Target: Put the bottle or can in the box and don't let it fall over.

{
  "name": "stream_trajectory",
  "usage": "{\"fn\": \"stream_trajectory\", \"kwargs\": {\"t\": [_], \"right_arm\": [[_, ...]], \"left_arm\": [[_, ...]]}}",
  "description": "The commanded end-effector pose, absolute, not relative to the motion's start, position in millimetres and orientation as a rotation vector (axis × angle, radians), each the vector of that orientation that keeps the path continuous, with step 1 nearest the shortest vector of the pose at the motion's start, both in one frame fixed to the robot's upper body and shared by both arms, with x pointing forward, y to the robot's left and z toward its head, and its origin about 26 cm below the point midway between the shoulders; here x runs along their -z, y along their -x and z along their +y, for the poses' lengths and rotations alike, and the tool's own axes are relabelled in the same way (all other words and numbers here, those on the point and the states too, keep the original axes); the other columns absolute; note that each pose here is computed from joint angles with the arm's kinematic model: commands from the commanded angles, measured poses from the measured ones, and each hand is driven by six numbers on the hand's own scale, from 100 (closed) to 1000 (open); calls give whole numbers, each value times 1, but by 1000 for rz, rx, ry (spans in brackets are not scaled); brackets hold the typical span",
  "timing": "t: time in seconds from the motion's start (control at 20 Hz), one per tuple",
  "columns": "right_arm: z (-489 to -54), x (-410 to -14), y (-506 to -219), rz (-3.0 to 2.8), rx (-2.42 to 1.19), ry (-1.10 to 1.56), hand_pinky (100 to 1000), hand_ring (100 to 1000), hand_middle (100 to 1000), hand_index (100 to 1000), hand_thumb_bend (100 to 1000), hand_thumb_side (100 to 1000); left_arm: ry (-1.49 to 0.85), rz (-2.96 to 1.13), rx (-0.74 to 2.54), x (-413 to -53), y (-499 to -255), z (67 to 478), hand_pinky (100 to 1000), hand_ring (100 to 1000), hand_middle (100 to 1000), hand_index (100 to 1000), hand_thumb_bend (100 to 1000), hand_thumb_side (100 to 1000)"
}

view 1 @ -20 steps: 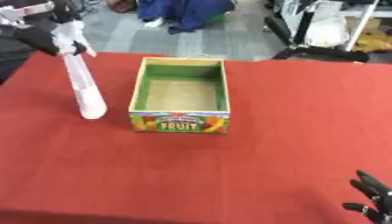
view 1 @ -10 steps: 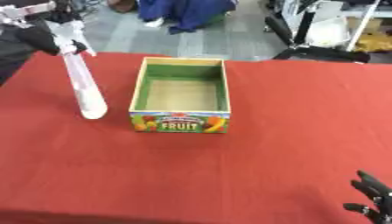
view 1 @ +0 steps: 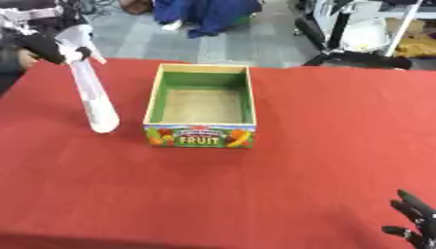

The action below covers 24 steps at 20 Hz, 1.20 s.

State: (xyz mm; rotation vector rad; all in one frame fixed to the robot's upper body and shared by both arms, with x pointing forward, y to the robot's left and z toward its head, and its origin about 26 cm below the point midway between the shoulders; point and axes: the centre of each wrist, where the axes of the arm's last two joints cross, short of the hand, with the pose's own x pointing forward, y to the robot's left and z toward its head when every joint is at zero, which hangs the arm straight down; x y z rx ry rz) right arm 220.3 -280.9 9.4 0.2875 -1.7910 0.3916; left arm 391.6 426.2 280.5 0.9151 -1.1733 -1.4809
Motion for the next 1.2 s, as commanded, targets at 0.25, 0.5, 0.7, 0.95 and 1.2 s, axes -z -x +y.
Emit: {"fn": "stream_trajectory", "kwargs": {"t": [0.25, 0.5, 0.7, 0.95, 1.2], "right_arm": [[-284, -15, -223, -1802, -416, -275, 739, 1000, 1000, 901, 100, 850], [-284, -15, -223, -1802, -416, -275, 739, 1000, 1000, 901, 100, 850], [-284, -15, -222, -1802, -415, -275, 739, 1000, 1000, 901, 100, 850], [-284, -15, -222, -1802, -415, -275, 739, 1000, 1000, 901, 100, 850], [-284, -15, -223, -1802, -415, -274, 739, 1000, 1000, 901, 100, 850]], "left_arm": [[-963, -1191, 1465, -303, -385, 431, 717, 620, 530, 722, 100, 252], [-971, -1208, 1453, -304, -385, 431, 674, 566, 468, 658, 100, 240], [-983, -1230, 1444, -306, -385, 430, 635, 517, 407, 599, 100, 234], [-999, -1250, 1443, -307, -385, 429, 590, 470, 343, 536, 100, 256], [-1020, -1264, 1440, -309, -385, 428, 543, 421, 279, 479, 100, 287]]}}
